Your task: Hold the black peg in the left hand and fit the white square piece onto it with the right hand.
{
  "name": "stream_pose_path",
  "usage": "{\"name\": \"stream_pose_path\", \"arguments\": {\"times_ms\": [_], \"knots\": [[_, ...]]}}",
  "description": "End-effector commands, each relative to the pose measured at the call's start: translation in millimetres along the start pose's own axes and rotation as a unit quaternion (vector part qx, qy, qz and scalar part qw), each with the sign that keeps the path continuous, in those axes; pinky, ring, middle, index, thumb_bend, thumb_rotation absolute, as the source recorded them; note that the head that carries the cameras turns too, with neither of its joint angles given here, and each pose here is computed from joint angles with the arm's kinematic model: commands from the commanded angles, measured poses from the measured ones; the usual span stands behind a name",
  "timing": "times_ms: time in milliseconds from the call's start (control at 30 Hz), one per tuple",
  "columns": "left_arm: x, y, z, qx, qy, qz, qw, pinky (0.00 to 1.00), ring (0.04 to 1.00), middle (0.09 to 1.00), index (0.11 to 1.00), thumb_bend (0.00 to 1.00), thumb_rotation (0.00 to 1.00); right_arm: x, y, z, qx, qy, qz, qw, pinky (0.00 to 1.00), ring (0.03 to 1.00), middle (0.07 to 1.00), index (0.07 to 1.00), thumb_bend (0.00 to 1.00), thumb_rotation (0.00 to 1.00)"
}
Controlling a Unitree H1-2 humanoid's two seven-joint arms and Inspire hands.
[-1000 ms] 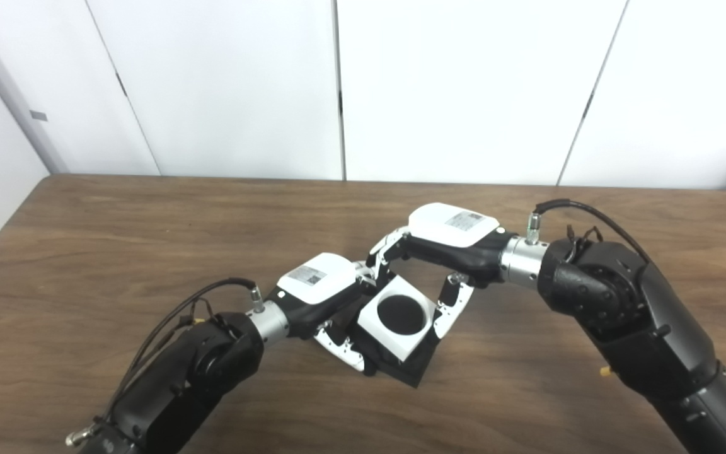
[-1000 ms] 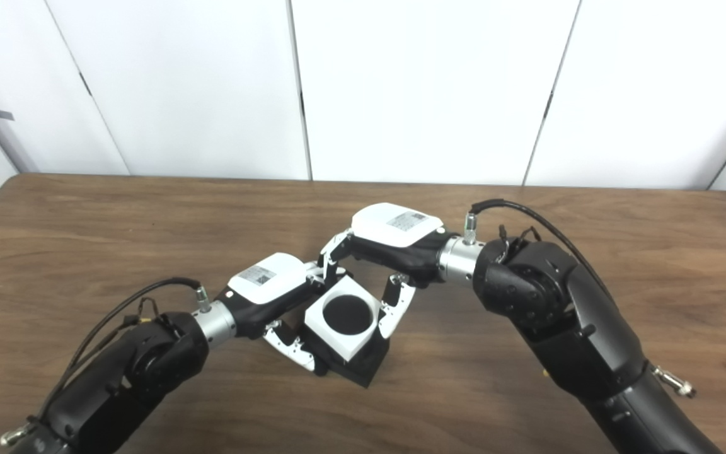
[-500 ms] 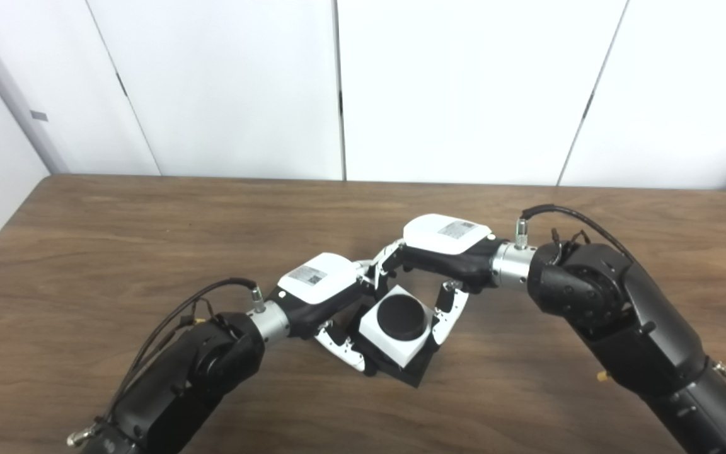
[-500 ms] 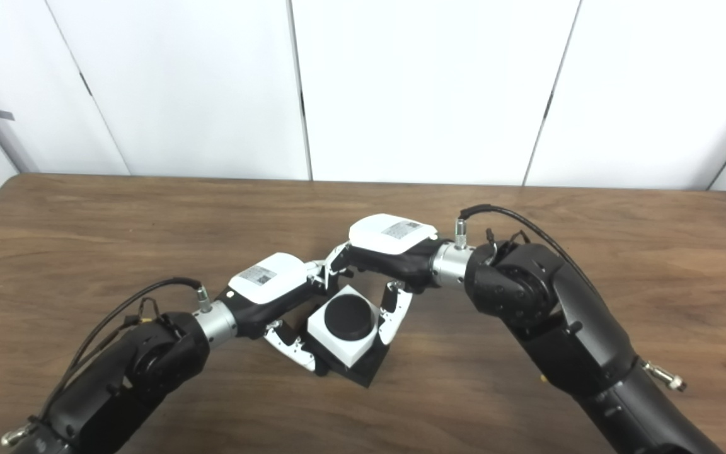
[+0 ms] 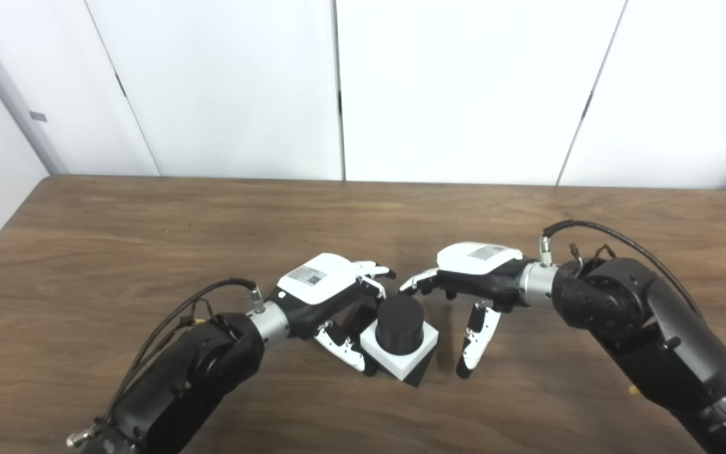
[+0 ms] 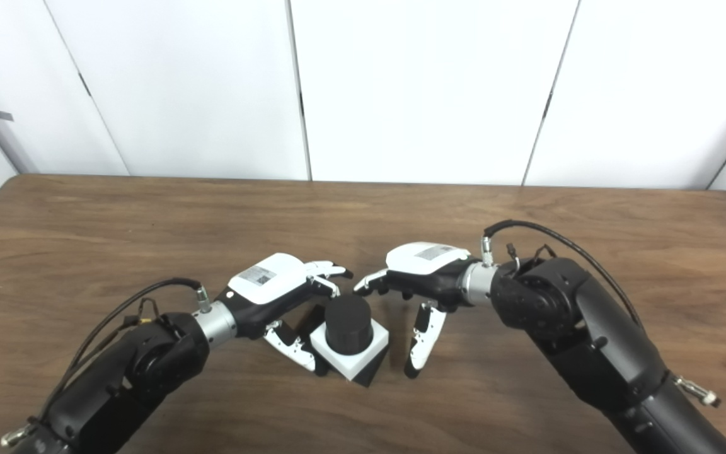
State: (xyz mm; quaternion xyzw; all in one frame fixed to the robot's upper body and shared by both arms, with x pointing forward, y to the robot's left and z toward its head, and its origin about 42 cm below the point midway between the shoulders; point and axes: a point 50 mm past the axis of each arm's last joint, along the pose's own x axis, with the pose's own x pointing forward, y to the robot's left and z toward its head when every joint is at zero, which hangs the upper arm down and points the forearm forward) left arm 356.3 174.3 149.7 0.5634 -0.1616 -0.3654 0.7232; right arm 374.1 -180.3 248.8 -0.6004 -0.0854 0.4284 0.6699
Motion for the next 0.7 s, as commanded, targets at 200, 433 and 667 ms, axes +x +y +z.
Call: {"name": "stream_pose_path", "arguments": {"times_ms": [200, 433, 667], "knots": [[-5, -29, -2, 0.002, 0.024, -0.076, 0.997, 0.77, 0.928, 0.916, 0.49, 0.52, 0.07, -22, -27, -12, -0.005, 0.012, -0.079, 0.997, 0.67, 0.797, 0.829, 0.766, 0.87, 0.14], [-6, -28, -3, 0.004, 0.025, -0.073, 0.997, 0.77, 0.928, 0.909, 0.49, 0.52, 0.07, -41, -29, -31, 0.023, 0.048, -0.157, 0.986, 0.61, 0.742, 0.793, 0.677, 0.77, 0.07], [-8, -27, -5, 0.001, 0.029, -0.072, 0.997, 0.77, 0.928, 0.907, 0.49, 0.52, 0.07, -61, -15, -45, 0.102, 0.067, -0.275, 0.954, 0.6, 0.707, 0.737, 0.64, 0.72, 0.0]]}}
